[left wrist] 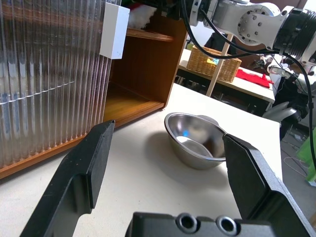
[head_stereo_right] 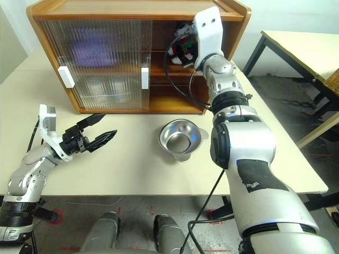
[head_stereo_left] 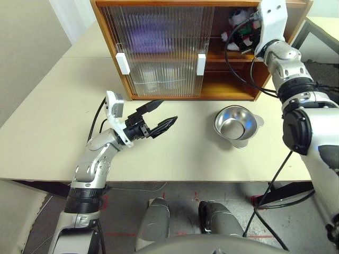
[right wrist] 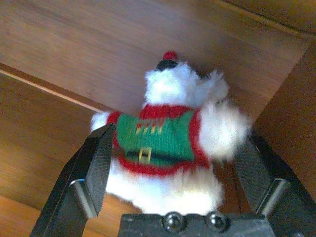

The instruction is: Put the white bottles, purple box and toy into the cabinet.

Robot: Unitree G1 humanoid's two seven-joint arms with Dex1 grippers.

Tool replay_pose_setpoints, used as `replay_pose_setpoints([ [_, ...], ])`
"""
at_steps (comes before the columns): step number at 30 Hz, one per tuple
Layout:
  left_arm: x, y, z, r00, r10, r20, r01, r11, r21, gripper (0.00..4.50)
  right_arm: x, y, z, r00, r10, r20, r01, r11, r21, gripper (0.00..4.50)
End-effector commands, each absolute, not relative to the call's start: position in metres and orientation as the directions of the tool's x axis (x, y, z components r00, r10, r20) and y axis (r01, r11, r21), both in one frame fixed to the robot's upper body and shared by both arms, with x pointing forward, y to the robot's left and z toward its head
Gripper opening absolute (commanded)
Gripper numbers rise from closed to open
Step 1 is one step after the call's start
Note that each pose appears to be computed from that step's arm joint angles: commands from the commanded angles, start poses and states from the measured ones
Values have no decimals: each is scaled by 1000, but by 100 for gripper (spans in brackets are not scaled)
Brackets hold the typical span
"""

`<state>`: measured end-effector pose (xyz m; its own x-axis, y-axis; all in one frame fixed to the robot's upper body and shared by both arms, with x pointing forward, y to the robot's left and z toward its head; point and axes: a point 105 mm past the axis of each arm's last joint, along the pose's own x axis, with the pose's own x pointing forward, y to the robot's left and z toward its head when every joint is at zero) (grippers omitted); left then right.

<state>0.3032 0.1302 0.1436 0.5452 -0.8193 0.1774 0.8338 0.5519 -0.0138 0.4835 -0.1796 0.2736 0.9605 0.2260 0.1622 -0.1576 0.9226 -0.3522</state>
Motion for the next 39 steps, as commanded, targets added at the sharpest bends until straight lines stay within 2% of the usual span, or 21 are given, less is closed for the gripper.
replay_pose_setpoints([
  [1,301,127,144,529,-830,175,844,536,-12,450,482,-186,274,960,223,171,-152,924,-350,447],
  [7,302,126,144,525,-833,175,847,531,-11,450,477,-191,278,947,244,211,-164,928,-334,447],
  [19,305,125,141,512,-841,173,856,517,-17,450,448,-186,270,908,323,266,-225,913,-341,447],
  [29,311,122,141,482,-861,164,873,487,-13,450,402,-196,248,903,352,247,-283,919,-273,447],
  [35,315,120,141,456,-876,160,888,460,-10,450,371,-214,236,904,359,231,-345,933,-100,447],
  [39,318,121,141,446,-882,156,893,450,-6,450,355,-219,224,903,382,195,-407,907,108,447],
])
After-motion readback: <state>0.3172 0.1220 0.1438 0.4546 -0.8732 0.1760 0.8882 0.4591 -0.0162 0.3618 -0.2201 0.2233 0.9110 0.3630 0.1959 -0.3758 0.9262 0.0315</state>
